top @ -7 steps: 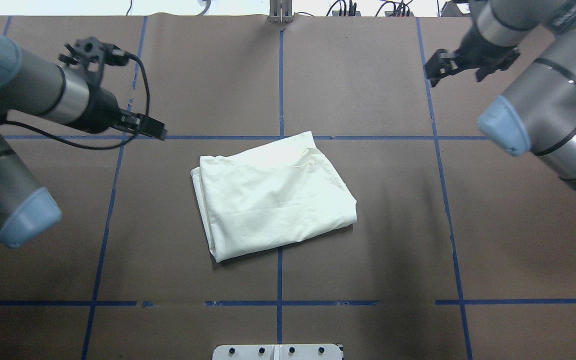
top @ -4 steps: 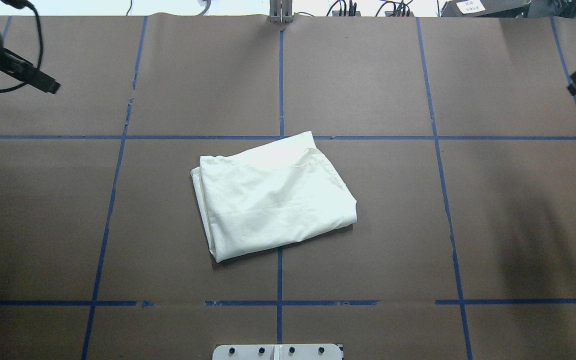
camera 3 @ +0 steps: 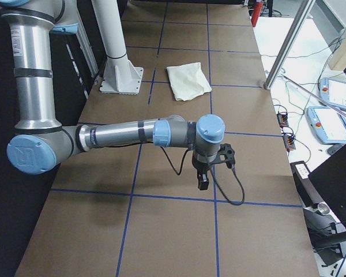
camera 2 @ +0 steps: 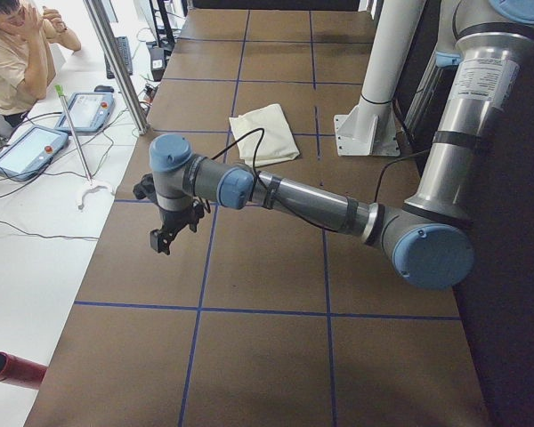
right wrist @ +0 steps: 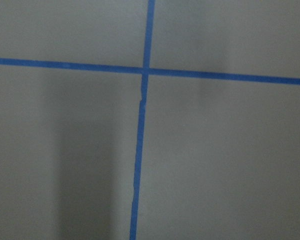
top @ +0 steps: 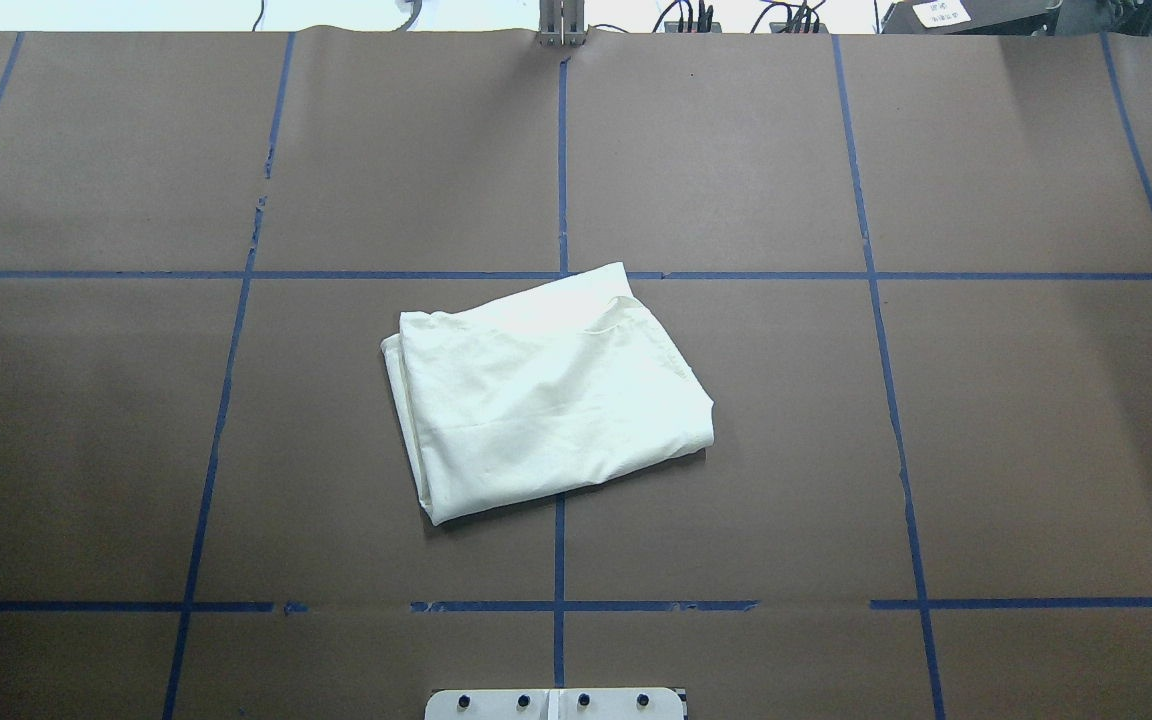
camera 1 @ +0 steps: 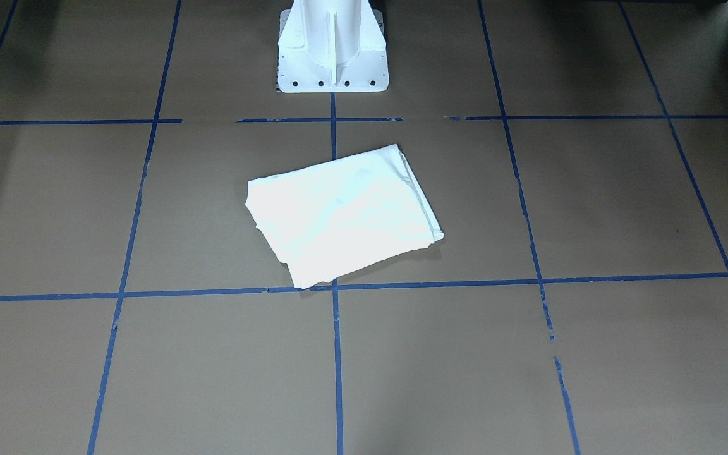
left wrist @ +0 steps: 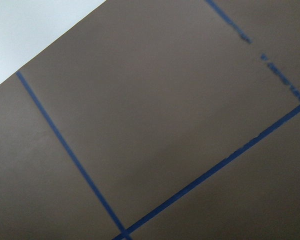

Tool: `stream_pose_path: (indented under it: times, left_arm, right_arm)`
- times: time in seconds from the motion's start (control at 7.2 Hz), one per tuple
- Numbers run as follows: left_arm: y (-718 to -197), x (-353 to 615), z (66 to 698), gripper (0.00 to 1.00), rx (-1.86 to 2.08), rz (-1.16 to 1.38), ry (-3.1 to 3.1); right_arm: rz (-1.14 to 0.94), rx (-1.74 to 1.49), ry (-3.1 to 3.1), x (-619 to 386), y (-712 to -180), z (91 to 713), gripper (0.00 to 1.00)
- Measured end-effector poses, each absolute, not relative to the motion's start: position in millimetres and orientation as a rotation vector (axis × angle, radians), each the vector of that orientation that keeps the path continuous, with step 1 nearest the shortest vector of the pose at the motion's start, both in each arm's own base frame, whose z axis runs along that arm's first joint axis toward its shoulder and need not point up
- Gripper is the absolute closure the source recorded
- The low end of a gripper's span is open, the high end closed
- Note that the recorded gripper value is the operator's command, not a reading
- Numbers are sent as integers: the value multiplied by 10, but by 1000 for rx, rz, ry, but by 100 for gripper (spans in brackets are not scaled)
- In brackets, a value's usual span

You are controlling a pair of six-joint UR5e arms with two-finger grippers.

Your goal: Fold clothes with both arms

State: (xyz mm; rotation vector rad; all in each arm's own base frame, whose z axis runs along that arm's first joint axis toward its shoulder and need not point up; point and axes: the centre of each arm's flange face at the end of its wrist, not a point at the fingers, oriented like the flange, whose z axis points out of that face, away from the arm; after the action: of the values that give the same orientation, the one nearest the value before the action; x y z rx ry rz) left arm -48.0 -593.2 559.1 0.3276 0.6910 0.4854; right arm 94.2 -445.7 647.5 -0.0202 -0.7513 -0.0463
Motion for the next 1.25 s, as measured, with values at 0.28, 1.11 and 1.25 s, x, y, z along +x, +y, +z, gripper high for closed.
stream_pose_path:
  times: [0.28, 1.11, 1.25]
  left_arm:
    - [-5693, -847, 6295, 0, 228, 385, 723]
    - [-5358, -959, 6354, 0, 151, 166, 735]
    - [-5373, -950, 6257, 0, 166, 167, 730]
  right_arm:
    - [-10, -37, -708, 1058, -4324, 6577, 0]
    - [47, -70, -702, 1057, -4261, 6648, 0]
    - [46, -69, -702, 1057, -4264, 6645, 0]
